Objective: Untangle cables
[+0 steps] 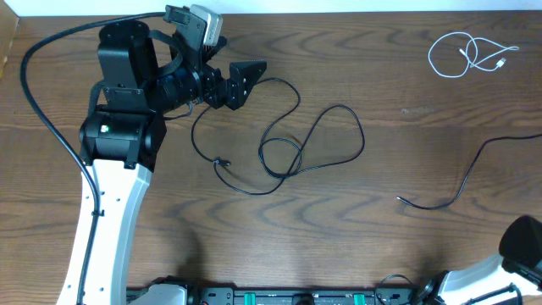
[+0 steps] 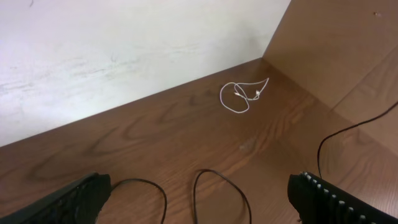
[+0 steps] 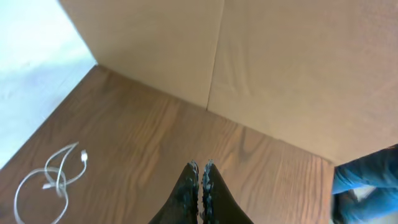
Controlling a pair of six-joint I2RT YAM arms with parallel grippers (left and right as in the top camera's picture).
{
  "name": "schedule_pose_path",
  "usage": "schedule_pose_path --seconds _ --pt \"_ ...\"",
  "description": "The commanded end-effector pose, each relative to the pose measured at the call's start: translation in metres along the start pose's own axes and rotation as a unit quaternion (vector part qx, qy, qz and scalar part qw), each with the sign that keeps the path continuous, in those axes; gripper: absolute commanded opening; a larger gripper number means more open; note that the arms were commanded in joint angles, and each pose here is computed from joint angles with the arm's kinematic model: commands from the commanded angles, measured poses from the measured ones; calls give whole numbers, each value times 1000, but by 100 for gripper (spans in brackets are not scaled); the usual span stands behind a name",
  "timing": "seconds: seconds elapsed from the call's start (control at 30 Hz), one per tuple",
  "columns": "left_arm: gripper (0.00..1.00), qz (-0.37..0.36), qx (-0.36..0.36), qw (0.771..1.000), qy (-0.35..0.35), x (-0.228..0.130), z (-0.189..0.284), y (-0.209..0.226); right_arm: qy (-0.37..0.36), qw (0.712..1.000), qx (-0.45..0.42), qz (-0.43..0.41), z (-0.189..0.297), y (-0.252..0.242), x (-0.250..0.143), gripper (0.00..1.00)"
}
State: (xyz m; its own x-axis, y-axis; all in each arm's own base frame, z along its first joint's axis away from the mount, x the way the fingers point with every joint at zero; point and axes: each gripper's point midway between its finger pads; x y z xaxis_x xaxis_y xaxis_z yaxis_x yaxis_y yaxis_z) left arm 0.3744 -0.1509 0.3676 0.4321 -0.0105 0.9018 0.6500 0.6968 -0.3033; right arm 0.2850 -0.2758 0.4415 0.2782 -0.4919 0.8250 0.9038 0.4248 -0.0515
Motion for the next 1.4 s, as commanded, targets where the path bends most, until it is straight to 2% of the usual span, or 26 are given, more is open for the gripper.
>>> schedule_pose_path --seconds 0.0,0.23,0.43,1.1,1.23,1.37 --pt "96 -5 -8 1000 -8 10 2 -5 8 1000 2 3 -36 10 4 1" --pt "96 -6 -7 1000 -8 10 2 -5 18 999 19 29 -107 52 0 1" --pt "96 -6 -4 1000 -9 10 2 -4 8 999 10 42 -147 67 1 1" --pt "96 5 20 1000 -10 10 1 3 -158 985 41 60 -141 98 79 1" --pt "96 1 31 999 -9 10 -2 2 -158 983 46 79 -162 116 72 1" --pt "96 -4 55 998 -7 9 -7 3 -132 985 41 101 -197 131 48 1"
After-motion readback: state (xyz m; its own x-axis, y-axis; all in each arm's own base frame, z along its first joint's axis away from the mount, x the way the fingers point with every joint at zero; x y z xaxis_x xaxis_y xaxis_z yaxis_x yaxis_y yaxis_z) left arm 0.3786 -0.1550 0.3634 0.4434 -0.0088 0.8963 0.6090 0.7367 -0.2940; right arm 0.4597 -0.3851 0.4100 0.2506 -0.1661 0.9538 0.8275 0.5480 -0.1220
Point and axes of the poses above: each gripper's point midway between its finger pads, its own z axis back along the fingers, its own y axis along the line the jaws close on, x = y × z, and after that the axes turned 3 degrees about z, right-handed
